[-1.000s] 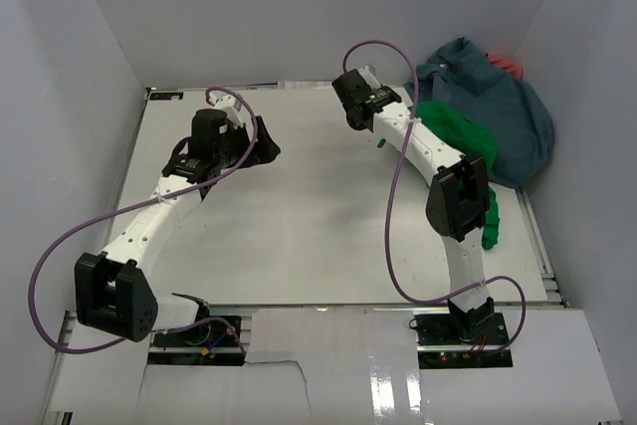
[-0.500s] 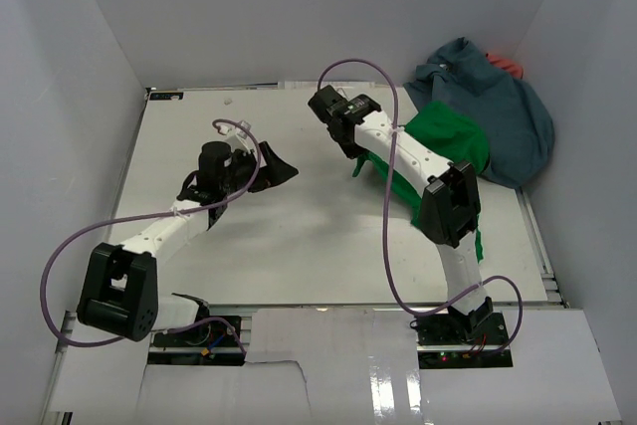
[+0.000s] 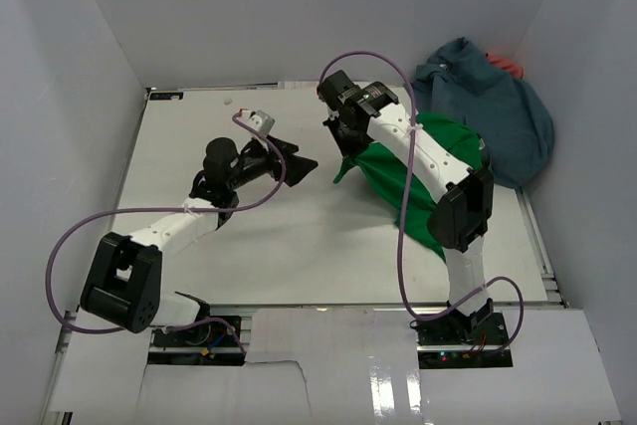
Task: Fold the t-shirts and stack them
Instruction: Grab crumpled tshirt from the corner of the board with the right arm, then move the tshirt to the center of the board
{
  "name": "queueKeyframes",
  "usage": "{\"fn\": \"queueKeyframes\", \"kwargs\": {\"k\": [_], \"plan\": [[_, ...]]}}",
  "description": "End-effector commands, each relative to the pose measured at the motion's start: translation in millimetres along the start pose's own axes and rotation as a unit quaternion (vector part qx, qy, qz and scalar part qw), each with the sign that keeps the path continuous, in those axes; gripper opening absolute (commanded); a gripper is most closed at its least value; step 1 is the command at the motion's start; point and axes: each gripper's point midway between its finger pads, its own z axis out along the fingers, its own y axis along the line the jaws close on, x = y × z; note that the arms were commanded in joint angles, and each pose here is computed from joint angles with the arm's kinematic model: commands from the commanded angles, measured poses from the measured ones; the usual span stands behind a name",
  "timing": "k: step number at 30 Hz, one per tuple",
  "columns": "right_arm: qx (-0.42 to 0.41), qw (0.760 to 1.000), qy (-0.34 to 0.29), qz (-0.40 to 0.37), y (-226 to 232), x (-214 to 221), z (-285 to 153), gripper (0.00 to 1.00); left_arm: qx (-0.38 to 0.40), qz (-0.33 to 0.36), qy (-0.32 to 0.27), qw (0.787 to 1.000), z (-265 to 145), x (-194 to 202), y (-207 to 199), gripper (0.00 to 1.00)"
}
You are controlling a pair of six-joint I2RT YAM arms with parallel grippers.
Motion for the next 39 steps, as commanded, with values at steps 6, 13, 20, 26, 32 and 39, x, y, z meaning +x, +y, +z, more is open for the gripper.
{"fn": "queueKeyframes", "kwargs": {"k": [6, 13, 20, 26, 32, 39], "plan": [[-0.082, 0.996, -0.043, 0.012, 25, -9, -52, 0.08, 0.074, 0.255, 0.041, 0.963, 32, 0, -10, 0.95], [-0.107, 0.993, -0.053, 0.009, 28, -8, -73, 0.08, 0.075, 0.304, 0.078, 0.947, 33, 32, 3, 0.95], [-0.108, 0.993, -0.045, 0.004, 27, 1, -73, 0.08, 0.12, 0.292, 0.093, 0.944, 44, 49, -16, 0.93], [-0.117, 0.992, -0.039, 0.005, 33, 1, -65, 0.08, 0.135, 0.299, 0.098, 0.94, 44, 54, -31, 0.93], [-0.114, 0.993, -0.03, 0.005, 34, 4, -56, 0.08, 0.13, 0.306, 0.085, 0.939, 36, 40, -41, 0.93], [-0.121, 0.992, -0.028, 0.008, 38, 4, -50, 0.08, 0.137, 0.292, 0.094, 0.942, 35, 44, -45, 0.93]]}}
